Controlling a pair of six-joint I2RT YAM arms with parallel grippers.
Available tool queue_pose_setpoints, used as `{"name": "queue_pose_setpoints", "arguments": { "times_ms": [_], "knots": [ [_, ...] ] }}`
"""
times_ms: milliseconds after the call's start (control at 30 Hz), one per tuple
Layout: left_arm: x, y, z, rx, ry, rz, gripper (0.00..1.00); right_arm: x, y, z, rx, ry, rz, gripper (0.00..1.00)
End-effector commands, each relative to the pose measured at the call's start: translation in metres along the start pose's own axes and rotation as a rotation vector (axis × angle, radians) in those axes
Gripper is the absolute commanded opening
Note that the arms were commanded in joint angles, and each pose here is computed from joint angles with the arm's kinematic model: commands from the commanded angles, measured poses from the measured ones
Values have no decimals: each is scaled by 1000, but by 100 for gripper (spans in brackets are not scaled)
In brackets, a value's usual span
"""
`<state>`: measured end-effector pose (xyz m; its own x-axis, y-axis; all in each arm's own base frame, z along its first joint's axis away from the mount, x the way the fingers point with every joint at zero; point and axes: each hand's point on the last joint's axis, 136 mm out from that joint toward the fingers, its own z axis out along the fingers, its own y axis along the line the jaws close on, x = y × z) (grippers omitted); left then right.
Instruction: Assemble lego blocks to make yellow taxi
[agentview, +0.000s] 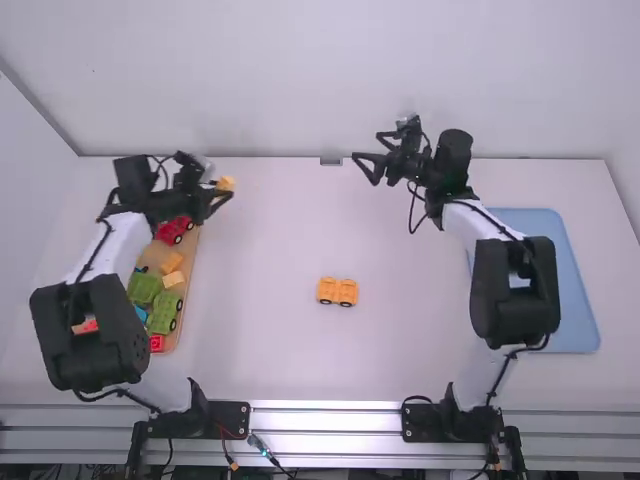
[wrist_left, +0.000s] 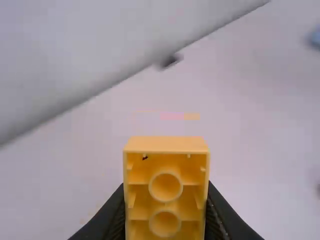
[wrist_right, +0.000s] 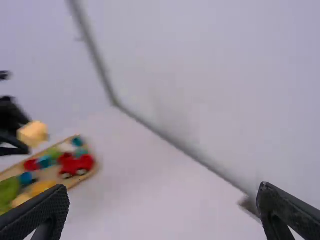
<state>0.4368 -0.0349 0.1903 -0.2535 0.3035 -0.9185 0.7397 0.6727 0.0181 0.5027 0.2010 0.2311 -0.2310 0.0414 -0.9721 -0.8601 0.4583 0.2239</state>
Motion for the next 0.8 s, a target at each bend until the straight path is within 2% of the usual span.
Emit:
{"name": "queue_pose_setpoints", "arguments": {
  "times_ms": [0, 67, 100, 200, 400, 567, 767],
  "knots": [
    [-20, -71, 23, 303, -161, 2, 2, -3, 60, 16, -373, 31, -36, 99],
    [-36, -94, 44, 381, -232, 26, 1, 0, 78, 21, -530, 58, -26, 99],
    [-44, -103, 54, 414, -263, 21, 1, 3, 86, 22, -607, 70, -32, 94],
    [-60, -118, 68, 458, -307, 6, 1, 8, 93, 23, -670, 77, -47, 90],
    [-77, -122, 77, 454, -345, -59, 1, 14, 101, 26, -693, 77, -59, 86],
    [-76, -108, 83, 377, -332, -104, 1, 14, 102, 26, -698, 76, -66, 84],
    [-78, -113, 82, 397, -342, -80, 1, 16, 115, 34, -728, 82, -68, 81]
  ]
}}
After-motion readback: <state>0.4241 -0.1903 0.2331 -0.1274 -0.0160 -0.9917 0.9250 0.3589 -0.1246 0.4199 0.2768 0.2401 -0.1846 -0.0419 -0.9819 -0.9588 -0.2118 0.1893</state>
